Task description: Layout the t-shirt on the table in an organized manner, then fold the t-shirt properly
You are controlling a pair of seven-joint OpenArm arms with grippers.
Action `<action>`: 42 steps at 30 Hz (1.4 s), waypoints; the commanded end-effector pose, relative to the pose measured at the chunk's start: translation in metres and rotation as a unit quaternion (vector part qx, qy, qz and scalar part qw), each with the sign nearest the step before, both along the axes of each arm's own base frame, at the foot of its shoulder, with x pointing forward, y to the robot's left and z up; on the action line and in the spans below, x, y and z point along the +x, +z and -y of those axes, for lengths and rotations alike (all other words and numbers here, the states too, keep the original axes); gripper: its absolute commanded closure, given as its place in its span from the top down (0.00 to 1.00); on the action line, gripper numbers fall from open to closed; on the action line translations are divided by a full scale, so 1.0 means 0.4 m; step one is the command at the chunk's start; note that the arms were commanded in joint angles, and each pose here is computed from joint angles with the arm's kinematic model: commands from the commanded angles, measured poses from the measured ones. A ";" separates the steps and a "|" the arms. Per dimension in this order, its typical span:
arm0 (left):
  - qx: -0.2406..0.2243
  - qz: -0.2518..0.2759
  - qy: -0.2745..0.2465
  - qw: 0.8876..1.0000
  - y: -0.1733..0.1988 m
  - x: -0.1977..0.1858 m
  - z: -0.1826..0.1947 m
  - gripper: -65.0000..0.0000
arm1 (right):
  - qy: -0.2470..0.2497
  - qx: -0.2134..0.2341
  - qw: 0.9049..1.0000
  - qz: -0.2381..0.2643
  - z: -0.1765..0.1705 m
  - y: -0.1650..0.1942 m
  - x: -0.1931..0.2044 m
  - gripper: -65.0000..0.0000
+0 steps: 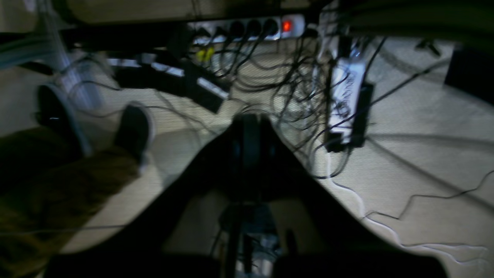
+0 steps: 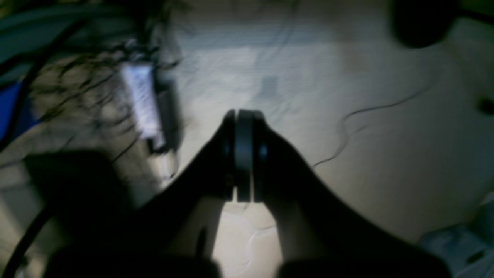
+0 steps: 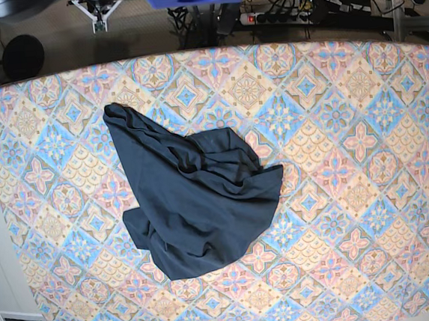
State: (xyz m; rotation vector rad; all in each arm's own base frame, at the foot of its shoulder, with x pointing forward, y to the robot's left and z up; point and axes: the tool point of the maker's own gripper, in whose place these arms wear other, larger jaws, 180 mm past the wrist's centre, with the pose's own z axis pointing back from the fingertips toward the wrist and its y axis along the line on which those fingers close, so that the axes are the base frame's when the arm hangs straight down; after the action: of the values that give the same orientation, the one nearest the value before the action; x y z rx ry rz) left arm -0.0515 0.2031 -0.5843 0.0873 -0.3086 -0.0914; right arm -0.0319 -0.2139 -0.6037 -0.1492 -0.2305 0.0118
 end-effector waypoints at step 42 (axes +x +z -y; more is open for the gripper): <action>-0.141 0.303 -0.128 0.934 0.598 0.639 0.372 0.00 | 0.043 -0.090 0.951 0.291 0.107 0.543 0.384 0.00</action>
State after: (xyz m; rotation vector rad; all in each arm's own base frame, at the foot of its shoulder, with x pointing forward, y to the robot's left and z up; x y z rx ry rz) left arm 0.1977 0.0570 -0.3569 -0.2072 -0.8999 -0.2843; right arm 0.1129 -0.2550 -0.3985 -0.3125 -0.7749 0.0622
